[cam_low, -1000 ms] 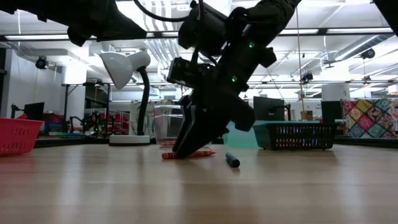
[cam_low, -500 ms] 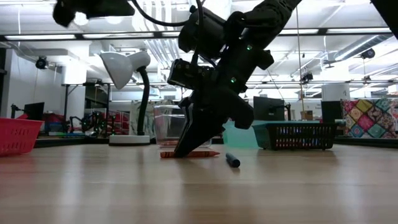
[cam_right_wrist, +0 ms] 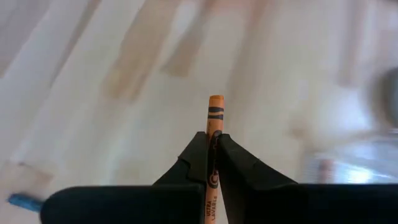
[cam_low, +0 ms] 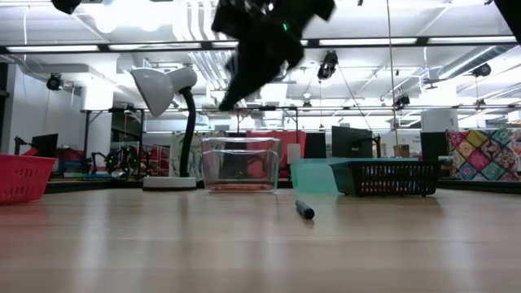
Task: Sort crayons
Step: Put the orange crayon into the transparent bin
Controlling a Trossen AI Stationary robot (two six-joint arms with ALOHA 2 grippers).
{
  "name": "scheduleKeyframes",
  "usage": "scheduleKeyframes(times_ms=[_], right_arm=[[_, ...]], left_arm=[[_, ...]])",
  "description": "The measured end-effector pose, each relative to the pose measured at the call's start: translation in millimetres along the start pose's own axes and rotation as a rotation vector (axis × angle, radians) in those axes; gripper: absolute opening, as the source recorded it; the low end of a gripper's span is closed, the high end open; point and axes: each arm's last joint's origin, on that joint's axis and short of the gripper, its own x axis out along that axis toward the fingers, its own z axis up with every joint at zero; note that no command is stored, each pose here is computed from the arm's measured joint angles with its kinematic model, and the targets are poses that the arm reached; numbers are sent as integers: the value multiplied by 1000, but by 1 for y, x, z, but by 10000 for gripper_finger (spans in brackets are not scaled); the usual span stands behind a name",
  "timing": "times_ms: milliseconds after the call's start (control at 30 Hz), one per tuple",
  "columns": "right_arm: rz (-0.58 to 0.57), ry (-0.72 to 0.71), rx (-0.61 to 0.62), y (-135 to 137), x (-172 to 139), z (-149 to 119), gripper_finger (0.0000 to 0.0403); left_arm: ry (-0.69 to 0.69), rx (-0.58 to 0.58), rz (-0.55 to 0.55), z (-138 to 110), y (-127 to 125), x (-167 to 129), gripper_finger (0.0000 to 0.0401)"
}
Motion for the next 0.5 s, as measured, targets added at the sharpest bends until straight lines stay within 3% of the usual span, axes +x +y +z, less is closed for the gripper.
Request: scheduleKeyframes(times_ms=[167, 500], right_arm=[[-113, -28, -6, -44, -39, 22, 13], [-316, -106, 100, -140, -86, 11, 12]], left_arm=[[-5, 35, -2, 5, 4, -2, 0], [-12, 85, 43, 22, 23, -6, 0]])
